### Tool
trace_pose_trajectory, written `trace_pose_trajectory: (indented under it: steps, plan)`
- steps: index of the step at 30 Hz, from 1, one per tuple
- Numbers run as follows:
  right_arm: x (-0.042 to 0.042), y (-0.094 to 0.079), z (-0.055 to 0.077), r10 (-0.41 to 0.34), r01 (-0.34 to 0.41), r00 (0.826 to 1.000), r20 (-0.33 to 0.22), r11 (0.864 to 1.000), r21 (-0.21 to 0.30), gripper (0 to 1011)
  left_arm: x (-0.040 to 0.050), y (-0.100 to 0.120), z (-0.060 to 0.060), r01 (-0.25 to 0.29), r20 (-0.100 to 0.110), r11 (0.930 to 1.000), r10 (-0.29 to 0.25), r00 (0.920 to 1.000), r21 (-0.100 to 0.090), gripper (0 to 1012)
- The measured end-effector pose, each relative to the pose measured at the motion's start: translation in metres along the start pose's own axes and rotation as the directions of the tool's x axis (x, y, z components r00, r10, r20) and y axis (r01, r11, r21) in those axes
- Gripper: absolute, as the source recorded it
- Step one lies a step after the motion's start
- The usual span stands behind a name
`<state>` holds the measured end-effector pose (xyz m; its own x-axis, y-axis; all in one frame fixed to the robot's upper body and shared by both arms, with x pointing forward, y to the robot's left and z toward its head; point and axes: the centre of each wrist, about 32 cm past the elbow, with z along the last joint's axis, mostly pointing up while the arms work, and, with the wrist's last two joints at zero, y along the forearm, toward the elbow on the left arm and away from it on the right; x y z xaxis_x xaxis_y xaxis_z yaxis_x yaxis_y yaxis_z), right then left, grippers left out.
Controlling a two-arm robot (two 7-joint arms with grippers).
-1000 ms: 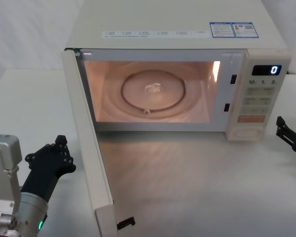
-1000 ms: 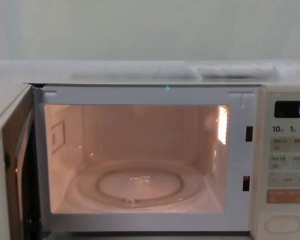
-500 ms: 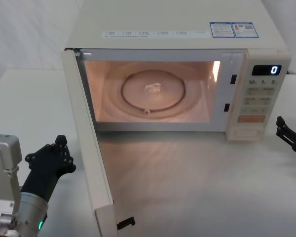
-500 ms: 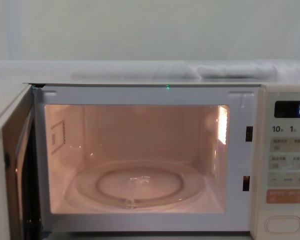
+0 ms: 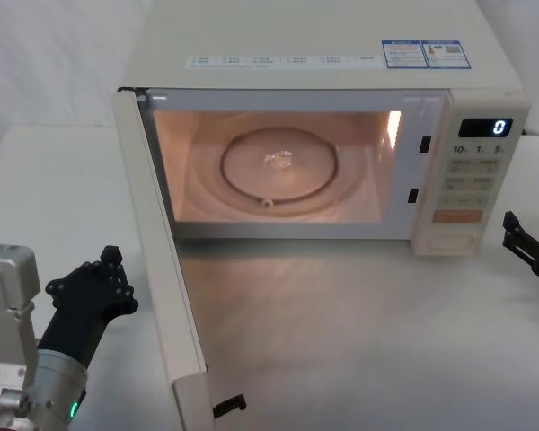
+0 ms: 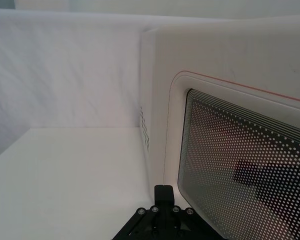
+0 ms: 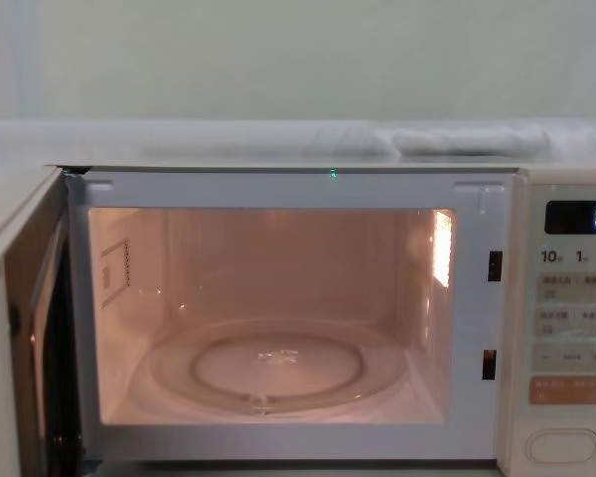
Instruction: Press the button to open the microwave door with one hand; close the microwave door with the other hand.
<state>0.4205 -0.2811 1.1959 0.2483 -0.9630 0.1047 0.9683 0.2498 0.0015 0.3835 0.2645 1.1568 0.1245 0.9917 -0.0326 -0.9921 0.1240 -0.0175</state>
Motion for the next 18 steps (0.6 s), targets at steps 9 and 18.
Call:
trace_pose_trajectory:
  steps: [9, 18]
  plan:
    - [0.0000, 0.0000, 0.0000, 0.000, 0.000, 1.000, 0.000, 1.000, 0.000, 1002, 0.0000, 0.0000, 0.0000, 0.000, 0.000, 1.0000, 0.000, 1.0000, 0.000, 0]
    - [0.0000, 0.0000, 0.0000, 0.000, 0.000, 1.000, 0.000, 1.000, 0.000, 1002, 0.0006, 0.0028, -0.0035, 0.028, -0.001, 0.9992, -0.028, 0.9996, 0.030, 0]
